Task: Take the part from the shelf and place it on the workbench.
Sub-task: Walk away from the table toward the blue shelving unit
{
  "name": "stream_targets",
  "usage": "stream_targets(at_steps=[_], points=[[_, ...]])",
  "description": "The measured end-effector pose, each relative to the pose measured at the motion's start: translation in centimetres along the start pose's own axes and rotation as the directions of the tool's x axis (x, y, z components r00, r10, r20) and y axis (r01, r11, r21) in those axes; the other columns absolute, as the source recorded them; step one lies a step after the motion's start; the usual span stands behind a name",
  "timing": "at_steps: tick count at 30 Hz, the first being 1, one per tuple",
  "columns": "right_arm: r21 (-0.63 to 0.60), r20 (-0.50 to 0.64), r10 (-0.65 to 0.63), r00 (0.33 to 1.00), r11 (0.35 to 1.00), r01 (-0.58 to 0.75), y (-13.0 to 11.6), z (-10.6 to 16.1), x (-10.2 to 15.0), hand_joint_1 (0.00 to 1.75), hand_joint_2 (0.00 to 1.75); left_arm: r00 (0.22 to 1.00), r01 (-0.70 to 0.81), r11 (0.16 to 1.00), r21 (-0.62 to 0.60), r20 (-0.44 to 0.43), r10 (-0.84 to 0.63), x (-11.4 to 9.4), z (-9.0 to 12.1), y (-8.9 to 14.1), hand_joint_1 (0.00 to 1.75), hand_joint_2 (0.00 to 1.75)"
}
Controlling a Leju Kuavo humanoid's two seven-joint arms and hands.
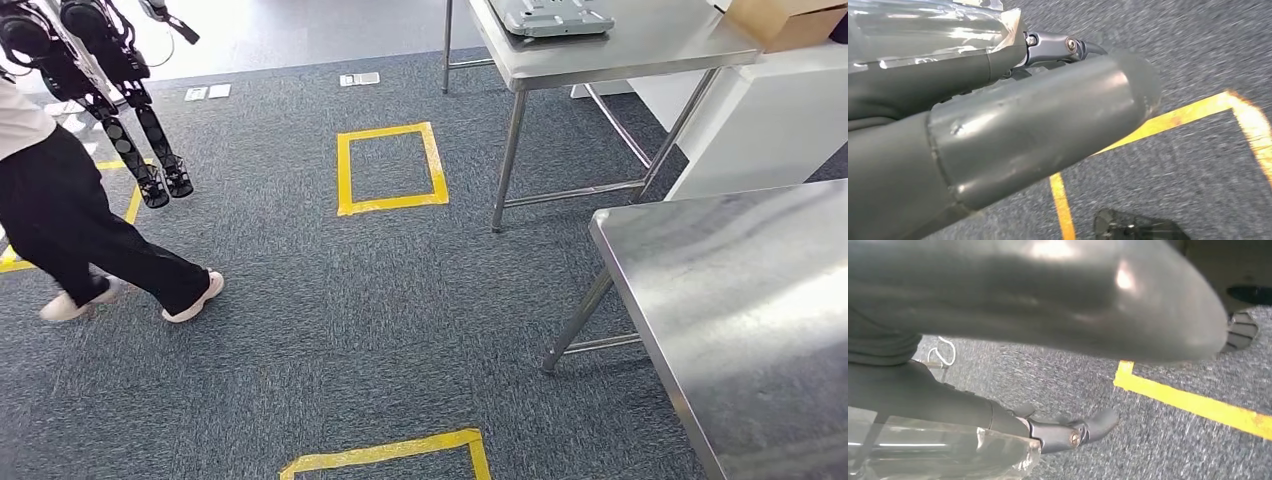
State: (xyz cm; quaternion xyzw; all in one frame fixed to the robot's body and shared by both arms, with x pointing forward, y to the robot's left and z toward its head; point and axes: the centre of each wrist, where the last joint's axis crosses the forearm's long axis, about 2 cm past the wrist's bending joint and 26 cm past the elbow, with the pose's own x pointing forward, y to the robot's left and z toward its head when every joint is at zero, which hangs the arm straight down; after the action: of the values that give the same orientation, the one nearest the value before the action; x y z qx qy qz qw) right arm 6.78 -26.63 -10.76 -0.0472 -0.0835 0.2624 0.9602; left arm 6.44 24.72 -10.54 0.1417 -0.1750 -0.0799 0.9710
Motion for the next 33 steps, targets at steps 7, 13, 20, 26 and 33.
stream_targets(at_steps=[7,13,20,26,33], points=[[0.004,-0.019,0.028,0.999,1.0,-0.028,0.3,0.0,0.4,0.0,0.0,1.0,-0.023,1.0,0.003,-0.017,0.023,-0.3,0.0,0.1,0.0,0.0],[0.004,-0.006,0.051,0.999,0.999,-0.051,0.4,0.1,1.0,0.0,0.0,0.999,-0.039,0.999,0.011,-0.033,0.039,-0.1,-0.1,0.3,0.0,0.0],[0.011,-0.001,0.067,0.998,0.998,-0.067,0.4,0.1,1.2,0.0,0.0,0.998,-0.05,0.999,0.017,-0.04,0.051,0.0,-0.1,0.3,0.0,0.0],[0.013,-0.01,0.074,0.997,0.997,-0.074,-0.1,0.0,1.1,0.0,0.0,0.998,-0.047,0.999,0.009,-0.04,0.047,-0.1,0.1,-0.2,0.0,0.0],[0.017,-0.015,0.074,0.997,0.997,-0.074,0.1,0.0,1.1,0.0,0.0,0.998,-0.039,0.999,0.008,-0.045,0.039,-0.5,0.2,-0.2,0.0,0.0]])
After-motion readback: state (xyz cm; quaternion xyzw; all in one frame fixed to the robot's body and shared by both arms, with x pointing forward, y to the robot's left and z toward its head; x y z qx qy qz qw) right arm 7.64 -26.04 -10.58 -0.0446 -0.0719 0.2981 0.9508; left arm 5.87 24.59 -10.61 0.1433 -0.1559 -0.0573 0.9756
